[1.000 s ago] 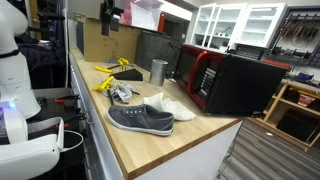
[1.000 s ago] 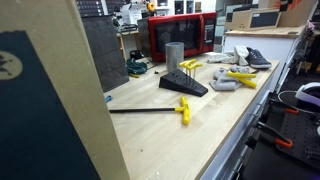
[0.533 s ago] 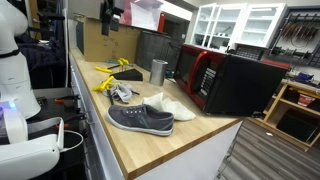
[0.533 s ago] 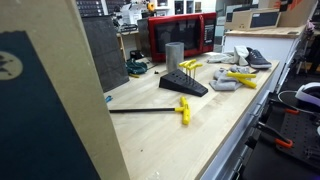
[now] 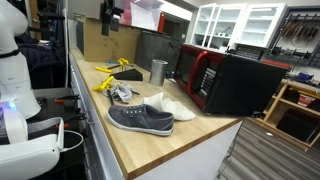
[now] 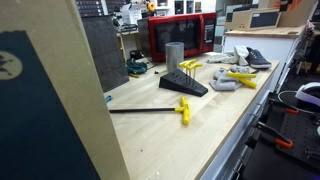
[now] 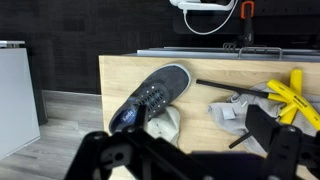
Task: Move one yellow object from the holder to the table
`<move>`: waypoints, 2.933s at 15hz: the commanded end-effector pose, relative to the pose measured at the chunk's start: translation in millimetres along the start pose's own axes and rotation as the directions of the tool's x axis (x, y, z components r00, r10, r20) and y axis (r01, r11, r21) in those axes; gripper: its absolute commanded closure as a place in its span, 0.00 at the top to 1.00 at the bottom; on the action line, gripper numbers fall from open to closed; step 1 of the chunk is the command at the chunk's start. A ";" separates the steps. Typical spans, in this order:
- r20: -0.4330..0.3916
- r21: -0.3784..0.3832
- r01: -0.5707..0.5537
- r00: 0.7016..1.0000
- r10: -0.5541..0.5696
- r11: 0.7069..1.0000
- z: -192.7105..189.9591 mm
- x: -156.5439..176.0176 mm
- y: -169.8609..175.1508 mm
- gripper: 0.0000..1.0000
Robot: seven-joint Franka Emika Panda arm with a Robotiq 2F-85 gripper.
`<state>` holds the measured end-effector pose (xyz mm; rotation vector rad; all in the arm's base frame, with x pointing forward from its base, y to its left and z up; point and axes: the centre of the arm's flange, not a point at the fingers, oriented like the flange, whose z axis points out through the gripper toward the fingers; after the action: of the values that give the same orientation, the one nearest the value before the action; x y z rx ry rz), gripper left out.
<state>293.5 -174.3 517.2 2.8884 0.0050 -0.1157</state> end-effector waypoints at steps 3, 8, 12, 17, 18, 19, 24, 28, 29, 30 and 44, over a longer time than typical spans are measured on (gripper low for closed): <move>0.000 0.000 0.000 1.000 0.000 1.000 0.0 0.0 0.0 1.00; 0.000 0.000 0.000 1.000 0.000 1.000 0.0 0.0 0.0 1.00; 0.000 0.000 0.000 1.000 0.000 1.000 0.0 0.0 0.0 1.00; 0.007 0.020 -0.025 1.000 0.025 0.999 1.3 29.2 -3.4 1.00; 0.004 0.027 -0.040 0.999 0.040 0.999 1.2 39.0 -6.3 1.00; -0.012 0.033 -0.061 0.998 0.062 0.998 0.4 50.6 -9.7 1.00; -0.077 0.135 -0.181 0.978 0.192 0.974 -1.2 104.8 -40.8 1.00; -0.090 0.202 -0.250 0.958 0.272 0.947 8.9 136.5 -91.2 1.00; -0.092 0.208 -0.263 0.954 0.287 0.942 11.9 142.7 -103.4 1.00; -0.096 0.211 -0.278 0.948 0.303 0.937 13.7 149.0 -115.0 1.00; -0.050 0.249 -0.259 0.959 0.280 0.933 29.0 220.9 -222.7 1.00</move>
<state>483.3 21.4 419.1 3.0668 -0.4186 0.0769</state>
